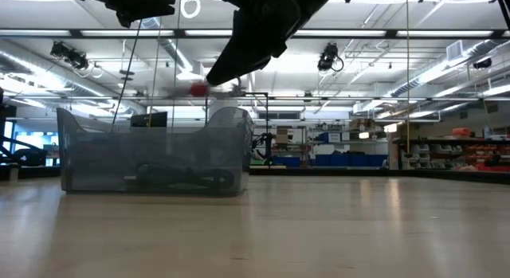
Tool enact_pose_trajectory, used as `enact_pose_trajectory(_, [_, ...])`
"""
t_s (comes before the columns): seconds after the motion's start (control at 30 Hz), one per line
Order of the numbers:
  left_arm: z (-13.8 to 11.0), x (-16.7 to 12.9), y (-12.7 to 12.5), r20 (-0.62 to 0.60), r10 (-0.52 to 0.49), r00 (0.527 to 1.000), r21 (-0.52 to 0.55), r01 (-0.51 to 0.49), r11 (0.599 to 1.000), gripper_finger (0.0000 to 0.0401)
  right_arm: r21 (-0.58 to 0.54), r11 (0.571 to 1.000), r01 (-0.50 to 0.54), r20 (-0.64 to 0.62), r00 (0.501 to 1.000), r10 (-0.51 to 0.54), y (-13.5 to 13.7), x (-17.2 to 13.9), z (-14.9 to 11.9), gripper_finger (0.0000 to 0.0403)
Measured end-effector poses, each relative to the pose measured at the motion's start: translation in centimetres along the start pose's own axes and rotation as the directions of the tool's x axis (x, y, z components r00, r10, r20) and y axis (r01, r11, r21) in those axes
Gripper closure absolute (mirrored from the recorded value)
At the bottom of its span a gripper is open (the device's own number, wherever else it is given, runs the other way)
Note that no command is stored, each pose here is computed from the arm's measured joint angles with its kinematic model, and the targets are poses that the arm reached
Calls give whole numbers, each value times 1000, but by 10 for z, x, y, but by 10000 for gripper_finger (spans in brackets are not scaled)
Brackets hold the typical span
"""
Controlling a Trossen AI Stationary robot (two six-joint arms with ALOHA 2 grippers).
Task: Pick and place USB-C Cables
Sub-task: Put the top white USB cable into the black bin, then put the white USB cable into the black bin
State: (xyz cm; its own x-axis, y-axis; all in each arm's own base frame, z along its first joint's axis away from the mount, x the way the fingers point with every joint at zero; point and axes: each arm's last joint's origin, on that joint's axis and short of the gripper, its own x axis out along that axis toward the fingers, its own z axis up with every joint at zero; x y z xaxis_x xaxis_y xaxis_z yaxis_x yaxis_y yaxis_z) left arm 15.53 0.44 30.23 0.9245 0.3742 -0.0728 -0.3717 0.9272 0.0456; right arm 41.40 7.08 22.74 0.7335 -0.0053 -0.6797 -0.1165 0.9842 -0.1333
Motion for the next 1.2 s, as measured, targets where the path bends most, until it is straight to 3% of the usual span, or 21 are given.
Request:
enact_pose_trajectory(0.5, [0,0,0,0,0,1000,0,0,1000,227,5,1000,-1,-17,1000,1,0,0,-2,276])
enact_pose_trajectory(0.9, [0,0,0,-1,0,1000,0,0,1000,227,59,998,-10,-238,971,23,11,-5,-23,279])
enact_pose_trajectory(1.2, [0,0,0,-1,0,1000,0,0,1000,227,59,998,-35,-171,984,45,35,-38,-9,279])
